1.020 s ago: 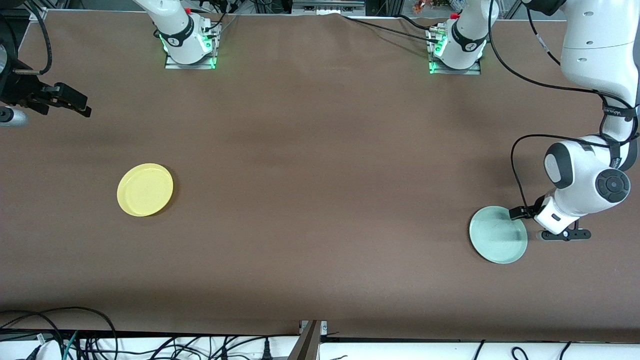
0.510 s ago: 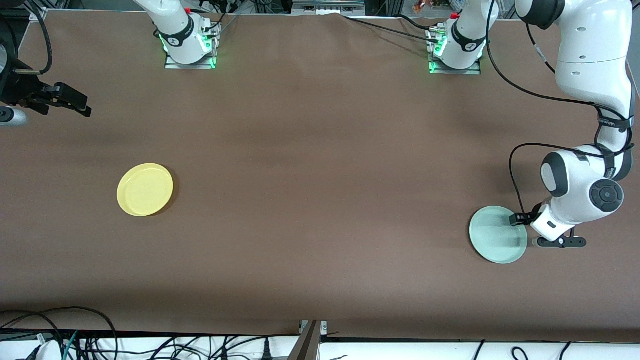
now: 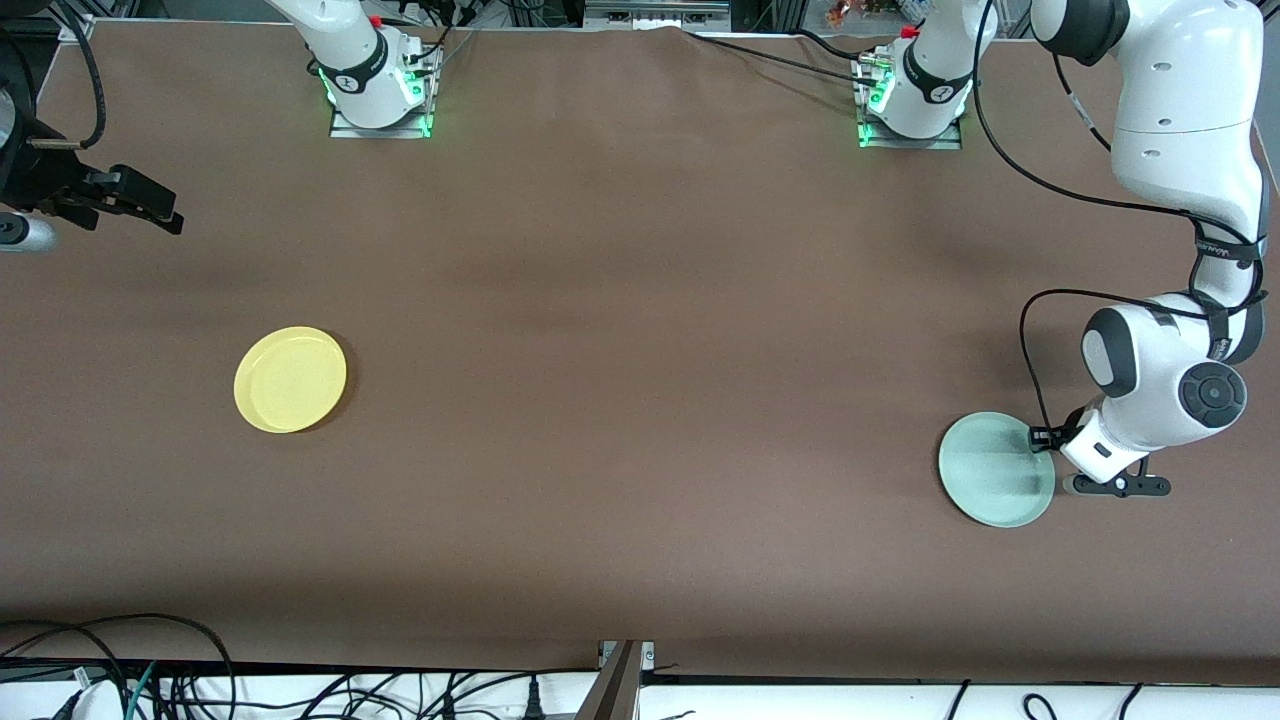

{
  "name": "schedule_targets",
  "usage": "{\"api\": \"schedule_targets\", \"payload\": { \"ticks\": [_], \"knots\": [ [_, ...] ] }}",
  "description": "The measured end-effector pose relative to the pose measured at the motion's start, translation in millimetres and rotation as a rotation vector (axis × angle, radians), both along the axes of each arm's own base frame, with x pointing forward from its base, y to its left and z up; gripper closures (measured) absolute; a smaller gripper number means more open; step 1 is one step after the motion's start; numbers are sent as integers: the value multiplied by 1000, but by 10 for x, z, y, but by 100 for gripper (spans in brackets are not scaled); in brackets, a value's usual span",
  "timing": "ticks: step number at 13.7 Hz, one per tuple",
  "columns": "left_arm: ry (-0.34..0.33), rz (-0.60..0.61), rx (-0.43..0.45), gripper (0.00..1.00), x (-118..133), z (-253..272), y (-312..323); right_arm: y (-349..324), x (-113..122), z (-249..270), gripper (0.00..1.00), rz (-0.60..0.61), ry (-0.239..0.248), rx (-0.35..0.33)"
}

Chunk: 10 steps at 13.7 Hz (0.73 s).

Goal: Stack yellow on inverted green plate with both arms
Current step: 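Close the left gripper on the green plate's rim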

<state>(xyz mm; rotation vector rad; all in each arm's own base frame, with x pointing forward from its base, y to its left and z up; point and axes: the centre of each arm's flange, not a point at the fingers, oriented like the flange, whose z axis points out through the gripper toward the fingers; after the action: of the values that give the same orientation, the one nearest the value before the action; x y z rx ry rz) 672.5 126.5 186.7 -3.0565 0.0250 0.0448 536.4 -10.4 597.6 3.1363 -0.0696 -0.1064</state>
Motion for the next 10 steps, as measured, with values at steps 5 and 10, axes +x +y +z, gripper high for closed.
{"api": "schedule_targets", "payload": {
  "ticks": [5, 10],
  "knots": [
    [0, -2, 0, 60, 3, -4, 0, 0, -1, -1, 0, 0, 1, 0],
    [-1, 2, -3, 62, 2, -6, 5, 0, -1, -1, 0, 0, 1, 0]
  ]
}}
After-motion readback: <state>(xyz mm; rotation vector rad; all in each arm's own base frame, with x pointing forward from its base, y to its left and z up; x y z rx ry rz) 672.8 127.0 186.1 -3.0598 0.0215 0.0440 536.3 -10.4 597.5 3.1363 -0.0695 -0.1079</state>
